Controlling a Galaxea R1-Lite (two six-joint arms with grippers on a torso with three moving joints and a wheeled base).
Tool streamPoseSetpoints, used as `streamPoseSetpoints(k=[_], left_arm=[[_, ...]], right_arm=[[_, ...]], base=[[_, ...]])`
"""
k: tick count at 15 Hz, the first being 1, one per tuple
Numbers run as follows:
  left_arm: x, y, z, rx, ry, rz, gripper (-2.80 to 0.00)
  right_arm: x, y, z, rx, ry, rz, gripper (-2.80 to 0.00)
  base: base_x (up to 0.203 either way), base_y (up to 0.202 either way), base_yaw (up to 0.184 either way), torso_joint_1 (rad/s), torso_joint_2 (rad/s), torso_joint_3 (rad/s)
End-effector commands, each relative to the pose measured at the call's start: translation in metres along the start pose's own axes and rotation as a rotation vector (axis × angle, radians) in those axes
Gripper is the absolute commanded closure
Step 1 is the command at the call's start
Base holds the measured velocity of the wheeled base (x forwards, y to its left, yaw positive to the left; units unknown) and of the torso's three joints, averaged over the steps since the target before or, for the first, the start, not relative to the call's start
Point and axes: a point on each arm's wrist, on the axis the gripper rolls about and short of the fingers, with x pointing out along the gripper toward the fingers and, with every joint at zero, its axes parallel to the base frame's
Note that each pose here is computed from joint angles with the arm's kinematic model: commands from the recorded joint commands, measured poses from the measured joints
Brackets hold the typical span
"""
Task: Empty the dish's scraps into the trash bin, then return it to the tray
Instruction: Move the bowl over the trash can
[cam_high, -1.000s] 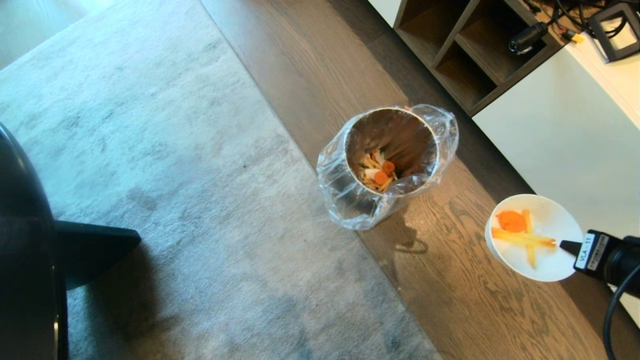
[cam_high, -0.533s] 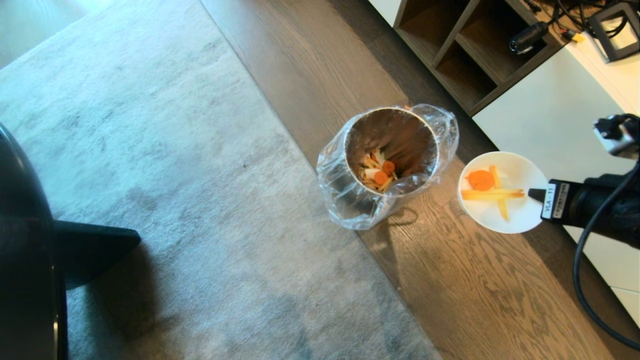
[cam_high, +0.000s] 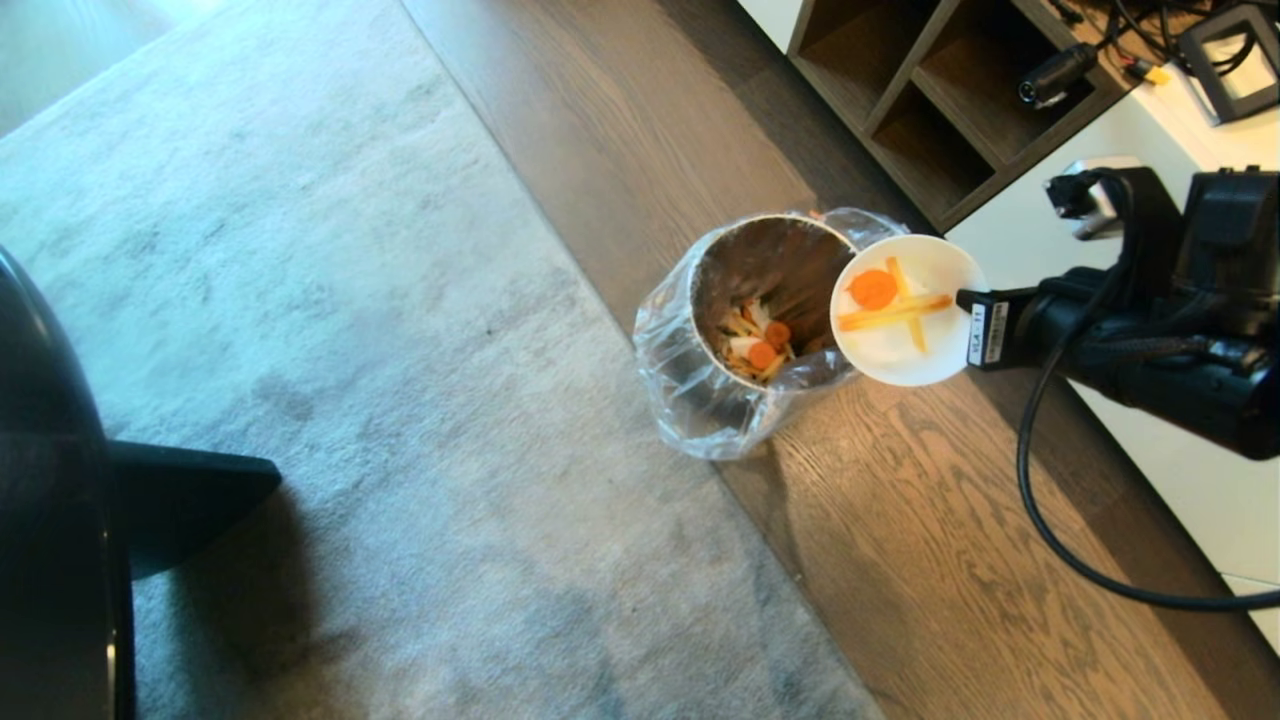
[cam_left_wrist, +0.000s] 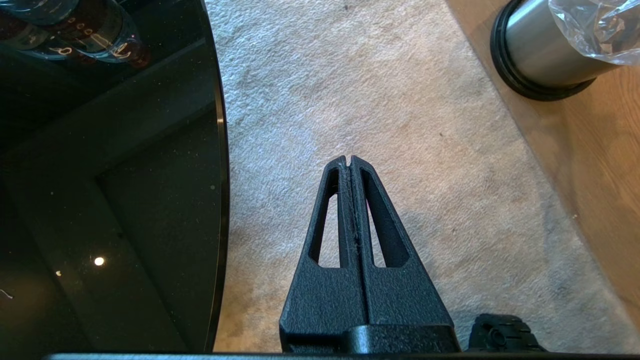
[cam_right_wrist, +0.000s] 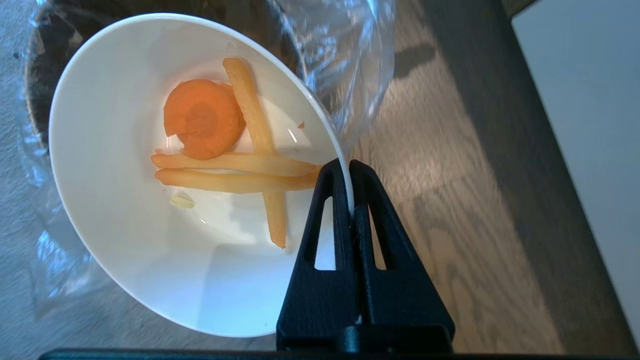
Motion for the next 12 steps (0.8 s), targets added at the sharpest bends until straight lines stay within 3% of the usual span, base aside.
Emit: streamPoseSetpoints(k=[1,4,9,12], left_arm=[[0.0,0.0,0.0,-0.001,-0.001,0.0,0.0],[0.0,0.0,0.0,-0.001,-0.001,0.0,0.0],[0.0,0.0,0.0,-0.001,-0.001,0.0,0.0],[0.0,0.0,0.0,-0.001,-0.001,0.0,0.0]], right_arm=[[0.02,0.005,-0.002,-0.057,-0.061,-0.005,0.0],[0.036,0.009,0.001,-0.18,-0.193,-0.031,0.0],[0.05,0.015,0.003,-0.387,-0.333,-0.083,0.0],[0.056,0.032,0.005,-0.482,-0.419,-0.088,0.0]], base=[[0.0,0.0,0.0,0.0,0.0,0.0],[0.0,0.0,0.0,0.0,0.0,0.0],[0.0,0.0,0.0,0.0,0.0,0.0],[0.0,0.0,0.0,0.0,0.0,0.0]])
